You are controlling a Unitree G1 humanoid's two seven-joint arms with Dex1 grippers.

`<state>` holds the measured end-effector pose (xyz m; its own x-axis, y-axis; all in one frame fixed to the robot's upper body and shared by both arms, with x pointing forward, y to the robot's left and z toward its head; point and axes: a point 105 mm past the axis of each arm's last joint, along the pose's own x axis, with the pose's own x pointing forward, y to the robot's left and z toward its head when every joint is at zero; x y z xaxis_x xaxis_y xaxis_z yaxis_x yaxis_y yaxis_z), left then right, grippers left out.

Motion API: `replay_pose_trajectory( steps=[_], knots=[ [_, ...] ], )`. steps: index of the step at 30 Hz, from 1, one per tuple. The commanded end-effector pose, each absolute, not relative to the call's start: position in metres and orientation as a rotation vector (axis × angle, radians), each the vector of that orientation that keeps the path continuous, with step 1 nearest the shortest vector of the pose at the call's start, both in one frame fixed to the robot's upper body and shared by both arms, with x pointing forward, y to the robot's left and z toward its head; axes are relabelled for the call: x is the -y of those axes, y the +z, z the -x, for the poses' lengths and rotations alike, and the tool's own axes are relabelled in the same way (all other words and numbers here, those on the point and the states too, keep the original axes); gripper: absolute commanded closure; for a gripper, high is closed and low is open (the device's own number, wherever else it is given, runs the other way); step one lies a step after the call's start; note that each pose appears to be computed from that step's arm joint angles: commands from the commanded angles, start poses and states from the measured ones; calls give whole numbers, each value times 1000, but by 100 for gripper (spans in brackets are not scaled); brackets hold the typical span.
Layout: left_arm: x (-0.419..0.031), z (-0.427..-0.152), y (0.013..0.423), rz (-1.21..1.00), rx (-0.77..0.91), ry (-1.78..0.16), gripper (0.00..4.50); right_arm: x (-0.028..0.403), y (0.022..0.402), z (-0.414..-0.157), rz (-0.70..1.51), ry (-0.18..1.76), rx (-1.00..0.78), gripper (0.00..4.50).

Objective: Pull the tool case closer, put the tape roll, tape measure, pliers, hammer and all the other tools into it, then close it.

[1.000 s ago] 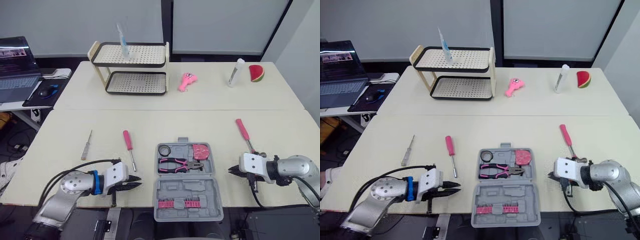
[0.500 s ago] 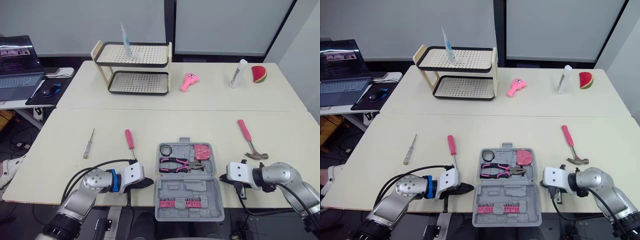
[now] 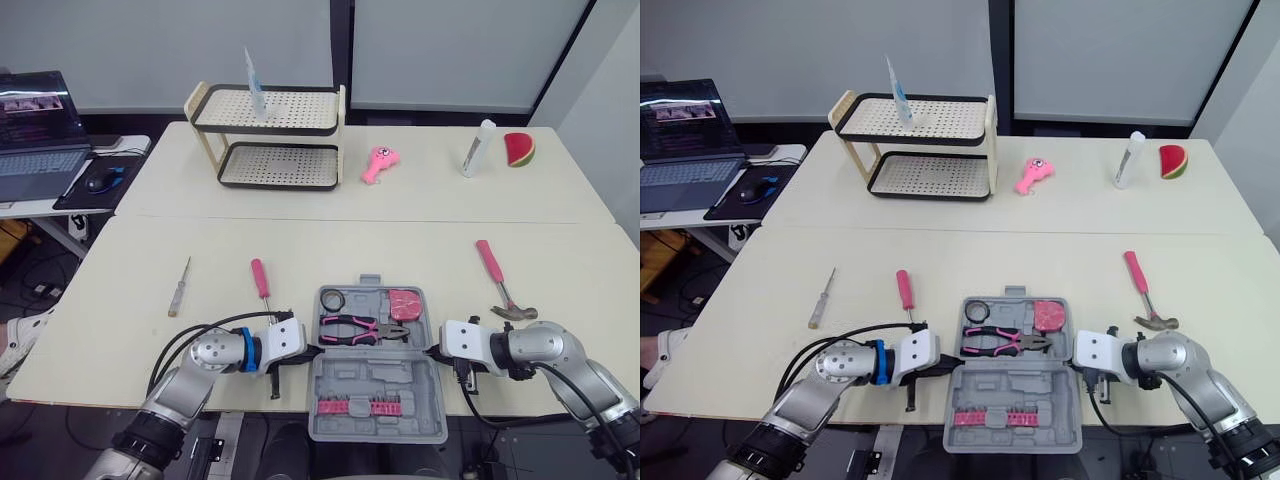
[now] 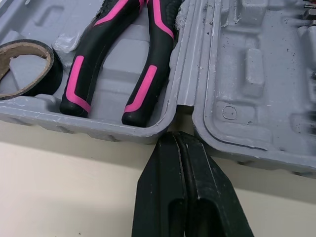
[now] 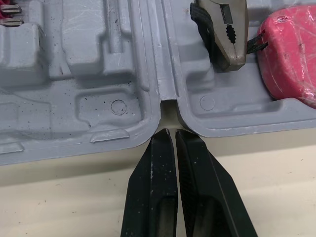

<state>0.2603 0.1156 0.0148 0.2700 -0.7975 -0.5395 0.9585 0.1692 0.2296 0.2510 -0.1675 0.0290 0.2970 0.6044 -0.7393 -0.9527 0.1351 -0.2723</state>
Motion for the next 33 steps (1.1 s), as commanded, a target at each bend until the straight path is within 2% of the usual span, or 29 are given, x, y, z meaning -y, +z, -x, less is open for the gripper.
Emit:
replay_pose_trajectory(
  steps=[1, 20, 33],
  knots=[
    [-102, -262, 16, -588, -295, -1290, 448, 147, 38, -251, 806, 1245, -443, 450],
    [-87, -295, 26, -611, -260, -1259, 448, 151, 42, -280, 806, 1115, -445, 450],
    [-80, -295, 24, -607, -252, -1262, 448, 154, 43, -286, 806, 1079, -452, 450]
  ],
)
